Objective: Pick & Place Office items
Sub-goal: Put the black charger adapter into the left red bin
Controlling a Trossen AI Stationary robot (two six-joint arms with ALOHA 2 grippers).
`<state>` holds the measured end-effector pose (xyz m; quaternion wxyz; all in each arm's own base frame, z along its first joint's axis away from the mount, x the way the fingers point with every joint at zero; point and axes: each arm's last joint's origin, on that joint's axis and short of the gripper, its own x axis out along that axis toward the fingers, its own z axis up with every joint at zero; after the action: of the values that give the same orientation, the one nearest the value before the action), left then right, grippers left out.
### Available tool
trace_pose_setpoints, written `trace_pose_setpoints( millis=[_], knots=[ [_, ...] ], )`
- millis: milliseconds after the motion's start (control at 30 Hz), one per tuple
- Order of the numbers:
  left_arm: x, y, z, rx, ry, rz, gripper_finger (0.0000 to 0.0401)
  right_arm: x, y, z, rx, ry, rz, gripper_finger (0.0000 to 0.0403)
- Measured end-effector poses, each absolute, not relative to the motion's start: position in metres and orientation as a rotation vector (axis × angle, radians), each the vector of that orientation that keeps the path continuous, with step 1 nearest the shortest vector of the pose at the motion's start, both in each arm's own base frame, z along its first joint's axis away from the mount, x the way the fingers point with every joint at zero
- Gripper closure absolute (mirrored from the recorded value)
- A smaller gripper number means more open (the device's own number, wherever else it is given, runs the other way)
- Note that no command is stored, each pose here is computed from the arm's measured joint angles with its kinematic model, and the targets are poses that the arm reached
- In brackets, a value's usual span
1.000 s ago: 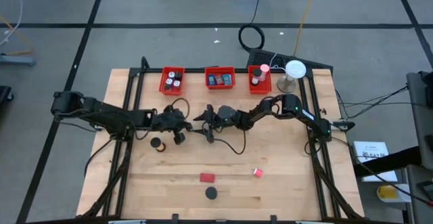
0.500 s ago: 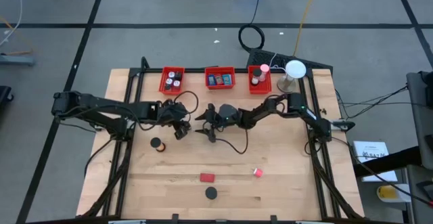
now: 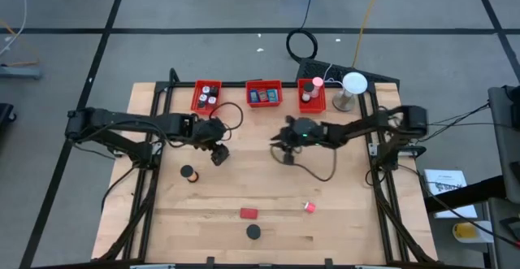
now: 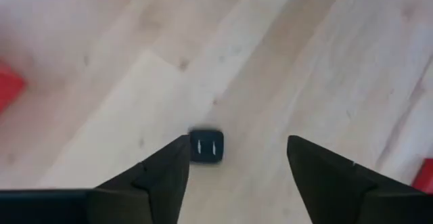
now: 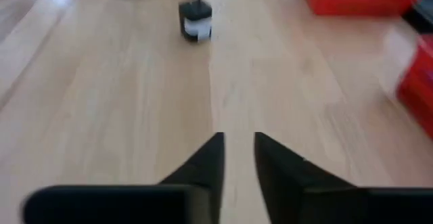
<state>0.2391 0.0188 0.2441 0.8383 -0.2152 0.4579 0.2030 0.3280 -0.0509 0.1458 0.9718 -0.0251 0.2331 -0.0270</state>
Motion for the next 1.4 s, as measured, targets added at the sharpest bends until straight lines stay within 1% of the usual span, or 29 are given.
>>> trace_pose_setpoints(
  millis=[133, 200, 233, 400, 500, 600, 700, 800, 933, 1400],
  knots=[
    [0.246, 0.019, 0.236, -0.479, 1.053, 0.466, 0.0132, 0.285, -0.048, 0.147, -0.008, 0.473, -0.081, 0.0369],
    [0.251, 0.020, 0.225, -0.469, 1.113, 0.480, 0.0119, 0.270, -0.047, 0.149, -0.015, 0.414, -0.092, 0.0392],
    [0.253, 0.021, 0.220, -0.468, 1.137, 0.488, 0.0113, 0.263, -0.047, 0.151, -0.019, 0.385, -0.096, 0.0397],
    [0.261, 0.028, 0.202, -0.473, 1.212, 0.501, 0.0081, 0.238, -0.047, 0.157, -0.007, 0.307, -0.125, 0.0384],
    [0.263, 0.032, 0.197, -0.478, 1.230, 0.499, 0.0066, 0.229, -0.048, 0.161, -0.008, 0.283, -0.138, 0.0381],
    [0.264, 0.035, 0.193, -0.470, 1.248, 0.502, 0.0060, 0.225, -0.049, 0.162, -0.011, 0.272, -0.144, 0.0384],
    [0.269, 0.037, 0.188, -0.449, 1.247, 0.496, 0.0063, 0.225, -0.049, 0.163, -0.025, 0.271, -0.143, 0.0389],
    [0.273, 0.038, 0.181, -0.437, 1.256, 0.488, 0.0076, 0.225, -0.049, 0.162, -0.026, 0.272, -0.143, 0.0394],
    [0.275, 0.038, 0.174, -0.418, 1.281, 0.479, 0.0106, 0.224, -0.049, 0.162, -0.031, 0.275, -0.161, 0.0396],
    [0.275, 0.039, 0.171, -0.401, 1.307, 0.446, 0.0242, 0.224, -0.049, 0.162, -0.035, 0.277, -0.163, 0.0401]
  ],
)
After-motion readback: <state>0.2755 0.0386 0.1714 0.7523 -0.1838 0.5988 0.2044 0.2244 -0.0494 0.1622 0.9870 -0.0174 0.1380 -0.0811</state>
